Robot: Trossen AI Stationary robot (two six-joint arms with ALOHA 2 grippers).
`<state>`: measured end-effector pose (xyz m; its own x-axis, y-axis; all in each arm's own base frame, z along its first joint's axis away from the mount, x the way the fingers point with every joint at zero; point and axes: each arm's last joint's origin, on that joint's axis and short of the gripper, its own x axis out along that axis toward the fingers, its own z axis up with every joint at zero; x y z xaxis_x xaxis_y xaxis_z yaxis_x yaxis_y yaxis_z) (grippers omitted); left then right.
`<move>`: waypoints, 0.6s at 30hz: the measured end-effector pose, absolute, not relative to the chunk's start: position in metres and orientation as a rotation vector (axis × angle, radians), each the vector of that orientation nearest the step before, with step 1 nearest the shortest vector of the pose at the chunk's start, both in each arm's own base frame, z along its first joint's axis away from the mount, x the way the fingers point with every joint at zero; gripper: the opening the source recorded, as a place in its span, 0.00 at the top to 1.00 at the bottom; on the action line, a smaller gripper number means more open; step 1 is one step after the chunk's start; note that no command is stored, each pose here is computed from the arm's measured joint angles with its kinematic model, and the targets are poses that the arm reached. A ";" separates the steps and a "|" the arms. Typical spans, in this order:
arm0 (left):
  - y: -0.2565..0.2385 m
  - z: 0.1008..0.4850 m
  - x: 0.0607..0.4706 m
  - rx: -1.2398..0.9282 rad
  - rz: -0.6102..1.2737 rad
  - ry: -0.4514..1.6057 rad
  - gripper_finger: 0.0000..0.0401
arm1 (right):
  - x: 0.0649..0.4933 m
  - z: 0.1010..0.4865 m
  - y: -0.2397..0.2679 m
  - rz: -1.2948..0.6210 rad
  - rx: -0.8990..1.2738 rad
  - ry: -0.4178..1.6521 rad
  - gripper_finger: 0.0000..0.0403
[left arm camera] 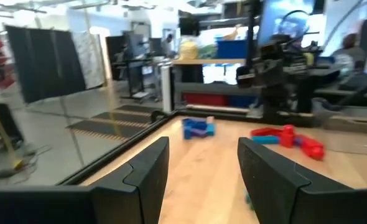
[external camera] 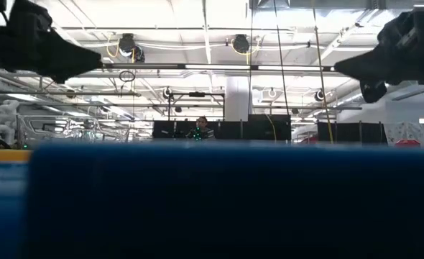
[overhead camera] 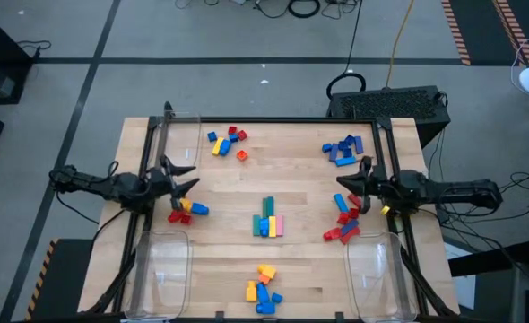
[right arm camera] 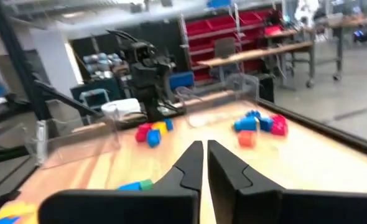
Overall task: Sort blocks by size
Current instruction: Put the blue one stud game piece into the top left transparent bin
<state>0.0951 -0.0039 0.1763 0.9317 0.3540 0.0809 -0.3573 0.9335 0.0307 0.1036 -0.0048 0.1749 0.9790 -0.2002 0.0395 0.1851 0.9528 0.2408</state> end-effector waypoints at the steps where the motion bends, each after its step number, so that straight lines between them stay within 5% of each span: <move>1: -0.002 0.175 0.096 0.037 0.385 -0.064 0.52 | 0.105 0.174 -0.005 -0.210 0.240 -0.054 0.96; 18: 0.015 0.172 0.128 -0.020 0.283 0.207 0.52 | 0.125 0.180 -0.010 -0.376 0.196 -0.128 0.57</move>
<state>0.1282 0.0147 0.1722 0.9392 0.2752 -0.2055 -0.2792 0.9602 0.0098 0.1253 -0.0096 0.1802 0.9226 -0.3757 0.0873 0.3511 0.9118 0.2130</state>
